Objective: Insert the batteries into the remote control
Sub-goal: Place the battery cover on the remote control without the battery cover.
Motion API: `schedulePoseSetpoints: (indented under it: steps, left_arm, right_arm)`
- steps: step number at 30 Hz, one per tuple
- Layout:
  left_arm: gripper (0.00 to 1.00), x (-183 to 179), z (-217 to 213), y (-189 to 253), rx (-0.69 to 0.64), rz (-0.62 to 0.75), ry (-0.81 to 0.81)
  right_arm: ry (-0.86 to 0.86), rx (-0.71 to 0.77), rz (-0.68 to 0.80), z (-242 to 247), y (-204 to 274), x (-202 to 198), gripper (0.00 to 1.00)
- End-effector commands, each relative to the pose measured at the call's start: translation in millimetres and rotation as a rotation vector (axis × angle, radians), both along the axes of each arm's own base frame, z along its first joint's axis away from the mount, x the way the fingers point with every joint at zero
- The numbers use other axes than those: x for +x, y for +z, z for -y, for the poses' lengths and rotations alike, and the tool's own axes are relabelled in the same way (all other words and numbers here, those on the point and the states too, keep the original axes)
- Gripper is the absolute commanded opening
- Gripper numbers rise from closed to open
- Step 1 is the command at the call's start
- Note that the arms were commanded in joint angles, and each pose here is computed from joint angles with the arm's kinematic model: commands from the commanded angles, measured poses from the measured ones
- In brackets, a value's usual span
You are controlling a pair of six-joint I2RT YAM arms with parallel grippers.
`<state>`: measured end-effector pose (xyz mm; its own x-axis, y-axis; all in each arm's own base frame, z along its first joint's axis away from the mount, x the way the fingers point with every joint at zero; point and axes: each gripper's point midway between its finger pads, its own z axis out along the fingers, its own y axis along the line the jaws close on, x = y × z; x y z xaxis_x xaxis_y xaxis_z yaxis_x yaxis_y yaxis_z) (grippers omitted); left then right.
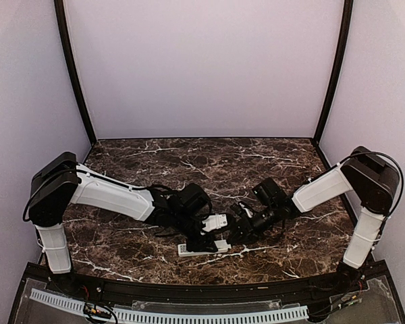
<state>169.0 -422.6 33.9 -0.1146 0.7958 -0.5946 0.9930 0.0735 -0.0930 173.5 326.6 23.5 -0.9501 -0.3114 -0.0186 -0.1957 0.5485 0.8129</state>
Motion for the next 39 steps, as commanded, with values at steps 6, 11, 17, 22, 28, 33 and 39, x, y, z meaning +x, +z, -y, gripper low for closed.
schedulePoseSetpoints:
  steps: [6,11,17,22,28,33,39]
  left_arm:
    - [0.11,-14.1,-20.9,-25.1,0.108,-0.054,-0.023]
    - [0.25,-11.0,-21.3,-22.7,0.11,-0.036,-0.02]
    - [0.33,-9.9,-21.5,-13.5,0.089,-0.018,-0.022]
    - [0.44,-12.3,-21.4,9.0,0.032,0.003,-0.038]
    - [0.52,-21.0,-23.7,47.1,-0.061,0.014,-0.056]
    - [0.54,-17.6,-47.5,74.0,-0.077,0.043,0.058]
    - [0.29,-4.9,-106.0,51.6,0.137,0.03,0.358]
  right_arm:
    - [0.001,-0.007,0.011,-1.0,5.3,2.9,0.23]
    - [0.005,-0.009,0.023,-1.4,11.3,4.5,0.27]
    - [0.016,-0.016,0.033,-1.0,14.7,5.0,0.31]
    - [0.009,-0.025,0.069,1.6,25.8,8.3,0.36]
    - [-0.016,-0.075,0.12,9.3,41.4,15.0,0.39]
    - [-0.081,-0.174,0.152,23.8,43.0,18.7,0.31]
    - [-0.129,-0.369,0.211,38.5,33.0,17.8,0.09]
